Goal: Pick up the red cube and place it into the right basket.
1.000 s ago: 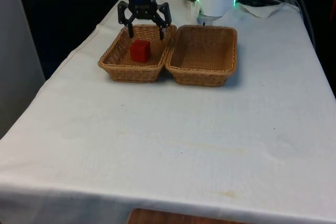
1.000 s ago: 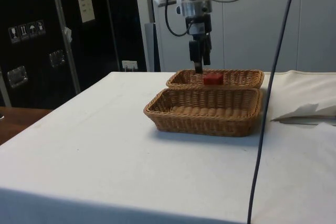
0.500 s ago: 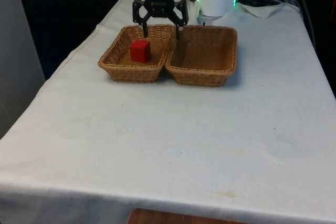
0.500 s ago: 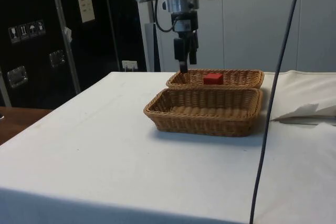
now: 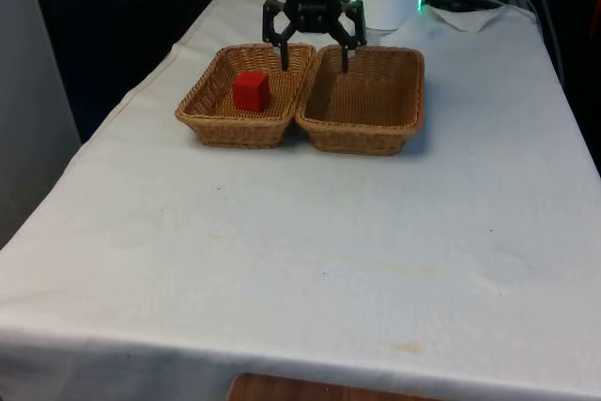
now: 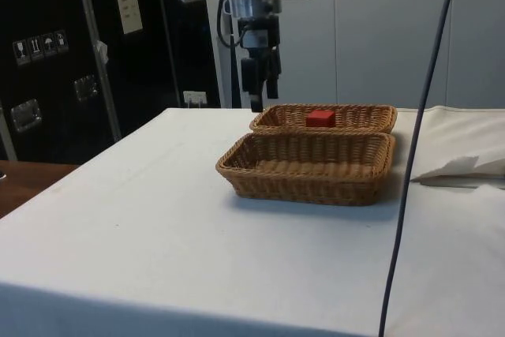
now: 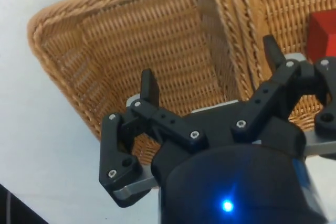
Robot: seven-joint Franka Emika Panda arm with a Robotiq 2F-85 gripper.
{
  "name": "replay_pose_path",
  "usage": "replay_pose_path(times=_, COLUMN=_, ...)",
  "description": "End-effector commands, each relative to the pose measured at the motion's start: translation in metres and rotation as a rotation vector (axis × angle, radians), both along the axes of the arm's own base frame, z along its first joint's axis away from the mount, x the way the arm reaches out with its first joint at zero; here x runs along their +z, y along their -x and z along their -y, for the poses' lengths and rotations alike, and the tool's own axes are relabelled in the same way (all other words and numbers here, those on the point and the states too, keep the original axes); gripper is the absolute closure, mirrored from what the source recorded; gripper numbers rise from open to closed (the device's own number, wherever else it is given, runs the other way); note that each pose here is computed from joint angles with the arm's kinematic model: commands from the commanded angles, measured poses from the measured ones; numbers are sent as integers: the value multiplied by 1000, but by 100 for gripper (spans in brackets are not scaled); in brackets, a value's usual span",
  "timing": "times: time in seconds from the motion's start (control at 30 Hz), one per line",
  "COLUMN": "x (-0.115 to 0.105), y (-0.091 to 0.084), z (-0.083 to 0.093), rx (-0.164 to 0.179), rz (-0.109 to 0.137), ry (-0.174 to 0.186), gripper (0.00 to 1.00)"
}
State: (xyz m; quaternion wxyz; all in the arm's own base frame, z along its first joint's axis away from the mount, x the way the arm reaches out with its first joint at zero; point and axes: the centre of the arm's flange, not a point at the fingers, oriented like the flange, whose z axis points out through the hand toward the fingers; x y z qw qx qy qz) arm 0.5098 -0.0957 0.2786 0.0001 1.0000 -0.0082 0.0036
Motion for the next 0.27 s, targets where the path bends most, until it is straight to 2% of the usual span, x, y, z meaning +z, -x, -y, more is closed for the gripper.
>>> replay_pose_path(times=0.0, x=1, y=-1, z=-5, rx=-2, rz=-2, ry=16, gripper=0)
replay_pose_path(times=0.03, x=0, y=-2, z=-10, rx=-2, rz=-3, ry=19, gripper=0)
replay_pose_path(times=0.23, x=0, y=-2, z=-11, rx=-1, rz=-4, ry=13, gripper=0)
